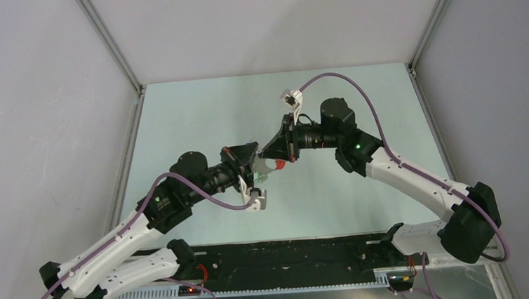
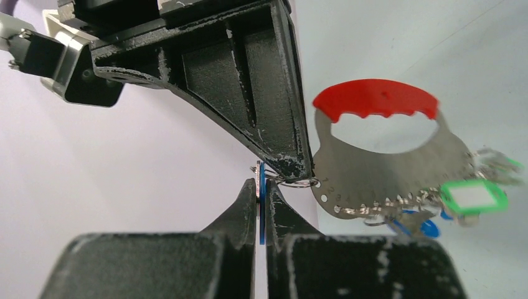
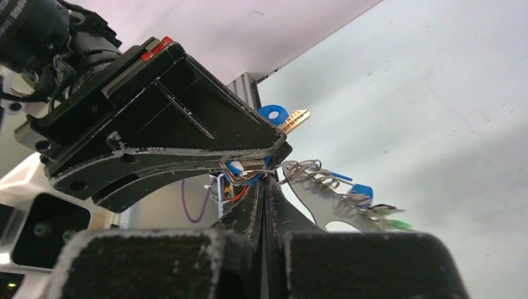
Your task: Remove the keys from the keyring
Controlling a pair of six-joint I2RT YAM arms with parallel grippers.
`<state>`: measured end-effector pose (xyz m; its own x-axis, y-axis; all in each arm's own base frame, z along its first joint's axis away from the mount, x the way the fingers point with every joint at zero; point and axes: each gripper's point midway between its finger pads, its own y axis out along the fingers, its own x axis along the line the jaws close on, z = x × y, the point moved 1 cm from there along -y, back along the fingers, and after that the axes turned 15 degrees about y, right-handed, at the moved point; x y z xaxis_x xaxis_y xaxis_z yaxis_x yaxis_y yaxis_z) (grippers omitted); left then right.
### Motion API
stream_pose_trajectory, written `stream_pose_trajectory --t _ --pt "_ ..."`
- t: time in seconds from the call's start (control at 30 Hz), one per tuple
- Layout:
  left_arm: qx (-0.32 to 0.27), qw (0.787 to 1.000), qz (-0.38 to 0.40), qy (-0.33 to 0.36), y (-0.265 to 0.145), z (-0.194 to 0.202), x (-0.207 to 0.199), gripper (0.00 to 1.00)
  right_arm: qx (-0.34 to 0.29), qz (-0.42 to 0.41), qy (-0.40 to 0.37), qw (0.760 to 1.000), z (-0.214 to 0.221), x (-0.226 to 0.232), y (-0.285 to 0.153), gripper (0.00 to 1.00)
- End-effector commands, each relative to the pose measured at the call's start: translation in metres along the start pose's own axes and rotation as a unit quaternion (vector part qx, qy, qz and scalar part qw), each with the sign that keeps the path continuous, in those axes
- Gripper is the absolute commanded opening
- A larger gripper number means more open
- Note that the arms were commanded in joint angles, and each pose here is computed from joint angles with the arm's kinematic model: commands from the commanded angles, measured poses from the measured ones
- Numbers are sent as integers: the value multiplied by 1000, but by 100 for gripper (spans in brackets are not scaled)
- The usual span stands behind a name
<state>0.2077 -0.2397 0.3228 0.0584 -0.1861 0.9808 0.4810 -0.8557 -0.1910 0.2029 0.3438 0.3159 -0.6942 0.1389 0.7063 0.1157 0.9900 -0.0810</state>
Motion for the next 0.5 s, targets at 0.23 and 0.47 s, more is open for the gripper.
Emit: stream_pose_trajectory --t 0.23,0.47 --pt "-28 999 -39 -9 -7 -12 25 0 -72 -15 -105 992 -30 17 -19 42" --pt "-43 998 -42 -13 -8 -17 27 0 -85 -18 -243 966 -17 17 -38 45"
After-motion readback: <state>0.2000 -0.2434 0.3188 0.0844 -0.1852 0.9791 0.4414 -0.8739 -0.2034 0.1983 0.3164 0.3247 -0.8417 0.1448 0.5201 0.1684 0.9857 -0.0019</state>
